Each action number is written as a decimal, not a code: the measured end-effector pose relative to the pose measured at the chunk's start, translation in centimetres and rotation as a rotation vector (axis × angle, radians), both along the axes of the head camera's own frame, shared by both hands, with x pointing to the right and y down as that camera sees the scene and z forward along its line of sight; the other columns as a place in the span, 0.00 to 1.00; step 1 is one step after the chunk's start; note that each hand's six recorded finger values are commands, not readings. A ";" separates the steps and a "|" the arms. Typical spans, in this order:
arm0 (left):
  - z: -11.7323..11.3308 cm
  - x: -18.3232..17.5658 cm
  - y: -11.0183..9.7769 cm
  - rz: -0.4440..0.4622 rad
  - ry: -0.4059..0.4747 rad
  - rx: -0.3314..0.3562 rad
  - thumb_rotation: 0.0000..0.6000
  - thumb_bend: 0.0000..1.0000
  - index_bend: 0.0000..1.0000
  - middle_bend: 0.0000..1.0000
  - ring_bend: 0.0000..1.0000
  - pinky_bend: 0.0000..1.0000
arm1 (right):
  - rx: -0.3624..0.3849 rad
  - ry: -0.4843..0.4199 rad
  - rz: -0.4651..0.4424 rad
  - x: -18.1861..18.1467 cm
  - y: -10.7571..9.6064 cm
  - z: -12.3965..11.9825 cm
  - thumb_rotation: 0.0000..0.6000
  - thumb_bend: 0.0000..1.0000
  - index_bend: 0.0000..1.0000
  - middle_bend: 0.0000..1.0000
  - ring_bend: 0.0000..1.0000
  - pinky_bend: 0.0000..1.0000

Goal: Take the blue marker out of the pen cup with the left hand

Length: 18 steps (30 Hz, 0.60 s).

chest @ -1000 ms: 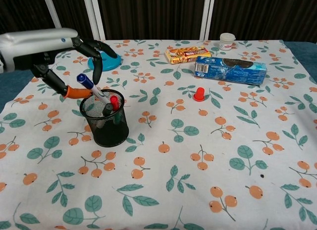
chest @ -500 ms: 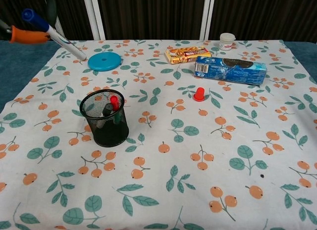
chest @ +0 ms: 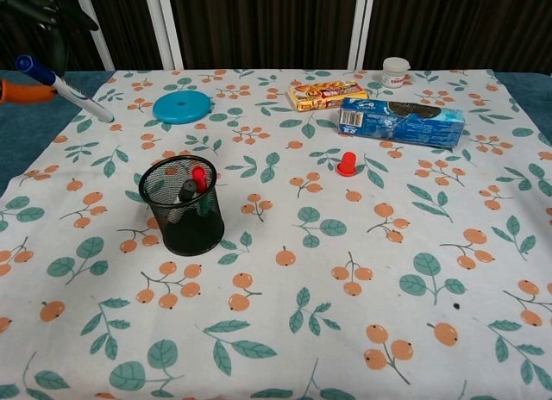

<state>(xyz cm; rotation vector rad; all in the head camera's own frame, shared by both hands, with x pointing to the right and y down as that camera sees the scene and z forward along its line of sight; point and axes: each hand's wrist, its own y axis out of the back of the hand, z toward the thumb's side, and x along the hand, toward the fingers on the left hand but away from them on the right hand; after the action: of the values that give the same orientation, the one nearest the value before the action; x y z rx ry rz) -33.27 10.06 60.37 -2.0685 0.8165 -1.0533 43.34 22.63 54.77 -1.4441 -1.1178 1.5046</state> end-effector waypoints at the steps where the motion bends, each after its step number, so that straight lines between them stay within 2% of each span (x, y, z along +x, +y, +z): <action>1: 0.5 -0.2 -0.1 -0.008 0.000 -0.006 1.00 0.35 0.59 0.14 0.00 0.00 | 0.001 -0.001 0.000 0.0 0.0 0.0 1.00 0.15 0.09 0.03 0.16 0.24; 6: 2.9 -0.9 -0.8 -0.038 -0.014 -0.015 1.00 0.35 0.59 0.14 0.00 0.00 | 0.005 0.001 -0.004 0.0 -0.1 -0.1 1.00 0.15 0.09 0.03 0.16 0.24; 13: 4.9 0.0 -1.8 0.010 -0.107 0.050 1.00 0.35 0.59 0.14 0.00 0.00 | 0.010 0.005 -0.012 -0.1 -0.1 0.0 1.00 0.15 0.09 0.03 0.16 0.24; 18: 6.2 2.3 -1.6 0.041 -0.071 -0.029 1.00 0.35 0.58 0.14 0.00 0.00 | 0.013 0.006 -0.011 -0.1 -0.1 -0.1 1.00 0.15 0.09 0.03 0.16 0.24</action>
<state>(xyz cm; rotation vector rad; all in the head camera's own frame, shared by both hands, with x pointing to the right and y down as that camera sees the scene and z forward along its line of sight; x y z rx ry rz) -30.98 8.45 66.55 -2.0509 0.7249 -1.1157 43.28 22.56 54.66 -1.4337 -1.1125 1.4906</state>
